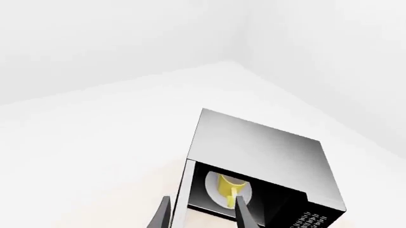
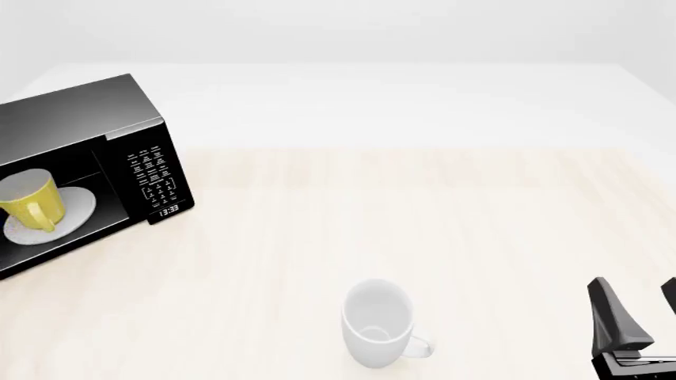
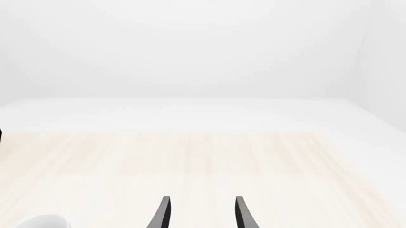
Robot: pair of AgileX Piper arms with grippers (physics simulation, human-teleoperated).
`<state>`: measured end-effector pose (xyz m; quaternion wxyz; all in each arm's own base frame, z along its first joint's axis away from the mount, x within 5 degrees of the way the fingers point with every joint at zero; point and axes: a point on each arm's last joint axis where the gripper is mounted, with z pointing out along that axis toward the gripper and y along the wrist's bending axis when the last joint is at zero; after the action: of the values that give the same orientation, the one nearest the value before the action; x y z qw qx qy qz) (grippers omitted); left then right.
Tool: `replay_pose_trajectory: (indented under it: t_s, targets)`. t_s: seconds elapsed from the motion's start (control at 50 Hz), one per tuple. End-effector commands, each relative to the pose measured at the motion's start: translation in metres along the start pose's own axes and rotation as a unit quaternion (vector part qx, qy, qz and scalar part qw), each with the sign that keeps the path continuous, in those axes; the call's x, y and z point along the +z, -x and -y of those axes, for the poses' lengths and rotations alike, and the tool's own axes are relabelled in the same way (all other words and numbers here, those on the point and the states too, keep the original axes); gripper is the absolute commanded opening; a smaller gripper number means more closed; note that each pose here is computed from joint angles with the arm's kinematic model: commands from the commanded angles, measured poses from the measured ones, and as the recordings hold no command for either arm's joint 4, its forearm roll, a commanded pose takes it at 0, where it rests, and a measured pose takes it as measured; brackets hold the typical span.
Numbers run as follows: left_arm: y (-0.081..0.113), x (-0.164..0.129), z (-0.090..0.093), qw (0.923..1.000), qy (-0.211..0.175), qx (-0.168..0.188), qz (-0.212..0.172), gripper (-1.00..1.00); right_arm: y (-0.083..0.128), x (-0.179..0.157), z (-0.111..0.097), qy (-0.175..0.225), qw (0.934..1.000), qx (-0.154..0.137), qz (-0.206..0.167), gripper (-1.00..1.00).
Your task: Put the yellow and white mug in the microwave and close it.
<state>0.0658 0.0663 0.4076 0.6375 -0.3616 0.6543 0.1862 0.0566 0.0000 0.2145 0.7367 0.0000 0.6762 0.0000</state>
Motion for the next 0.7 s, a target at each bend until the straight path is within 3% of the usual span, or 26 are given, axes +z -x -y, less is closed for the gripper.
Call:
replay_pose_trajectory:
  t_s: [0.02,0.16,0.42,0.52,0.6,0.7]
  targets:
    - [0.003,0.019,-0.021,0.9953,0.089,-0.034,0.019,1.00,0.000,0.000,0.000,0.000,1.0000,0.000,0.000,1.00]
    - [-0.005,0.037,-0.035,0.9898,0.128,-0.063,0.010,1.00,0.000,0.000,0.000,0.000,1.0000,0.000,0.000,1.00]
    - [-0.028,0.088,-0.095,0.9641,0.238,-0.116,-0.017,1.00,0.000,0.000,0.000,0.000,1.0000,0.000,0.000,1.00]
    - [-0.031,0.096,-0.112,0.9571,0.264,-0.119,-0.018,1.00,0.000,0.000,0.000,0.000,1.0000,0.000,0.000,1.00]
    - [-0.039,0.102,-0.121,0.9526,0.275,-0.128,-0.028,1.00,0.000,0.000,0.000,0.000,1.0000,0.000,0.000,1.00]
    - [-0.069,0.120,-0.144,0.9423,0.296,-0.141,-0.066,1.00,0.000,0.000,0.000,0.000,1.0000,0.000,0.000,1.00]
